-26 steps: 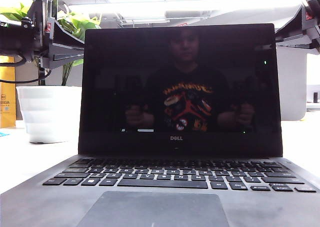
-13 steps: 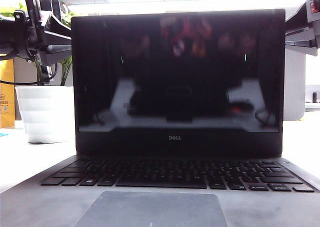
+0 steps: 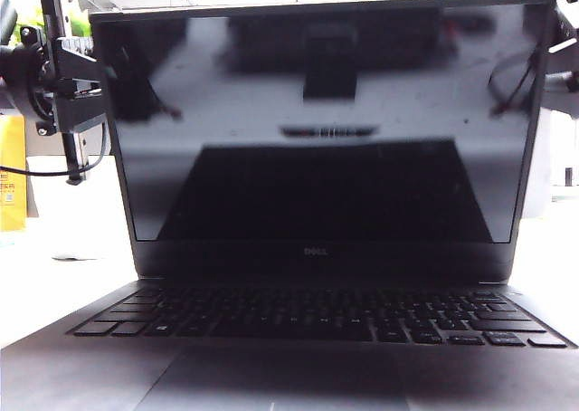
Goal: Close the laptop lid.
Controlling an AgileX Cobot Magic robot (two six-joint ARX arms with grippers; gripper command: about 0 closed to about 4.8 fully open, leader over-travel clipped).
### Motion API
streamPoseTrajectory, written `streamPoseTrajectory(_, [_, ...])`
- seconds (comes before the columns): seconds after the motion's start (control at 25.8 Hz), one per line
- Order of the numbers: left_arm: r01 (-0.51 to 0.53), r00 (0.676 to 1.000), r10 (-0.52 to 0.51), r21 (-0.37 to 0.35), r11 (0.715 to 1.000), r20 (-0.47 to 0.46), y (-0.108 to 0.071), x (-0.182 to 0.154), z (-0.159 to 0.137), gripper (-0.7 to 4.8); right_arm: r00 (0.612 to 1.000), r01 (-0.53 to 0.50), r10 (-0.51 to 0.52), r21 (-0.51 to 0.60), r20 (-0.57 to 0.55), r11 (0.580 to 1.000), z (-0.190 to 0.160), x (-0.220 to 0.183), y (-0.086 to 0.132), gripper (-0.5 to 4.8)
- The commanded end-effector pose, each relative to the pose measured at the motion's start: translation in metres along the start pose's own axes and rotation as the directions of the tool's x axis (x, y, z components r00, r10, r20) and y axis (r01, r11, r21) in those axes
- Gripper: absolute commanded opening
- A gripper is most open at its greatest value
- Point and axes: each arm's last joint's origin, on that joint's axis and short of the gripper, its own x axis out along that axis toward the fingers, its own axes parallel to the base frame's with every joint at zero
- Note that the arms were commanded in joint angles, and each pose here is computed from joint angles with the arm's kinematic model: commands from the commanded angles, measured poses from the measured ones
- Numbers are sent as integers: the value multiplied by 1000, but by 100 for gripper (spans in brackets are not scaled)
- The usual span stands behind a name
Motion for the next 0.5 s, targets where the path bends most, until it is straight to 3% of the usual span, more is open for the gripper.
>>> streamPoseTrajectory(0.04, [-2,1000,2,-57,998,-5,1,0,-3,-5,997,-18,29,140,-75,990,-13,3,-2,-1])
streamPoseTrajectory(0.23, [-34,996,14,-227,973,-89,15,17,-33,-5,988,28,17,284,-155,959,-32,4,-6,-1])
streamPoseTrajectory(0.43, [-192,973,149,-260,946,-174,21,20,-65,-5,965,119,-19,370,-261,921,-58,16,-6,-1])
streamPoseTrajectory(0.5, [-294,947,241,-268,917,-212,26,18,-77,-5,958,165,-51,398,-284,902,-69,14,-9,-1])
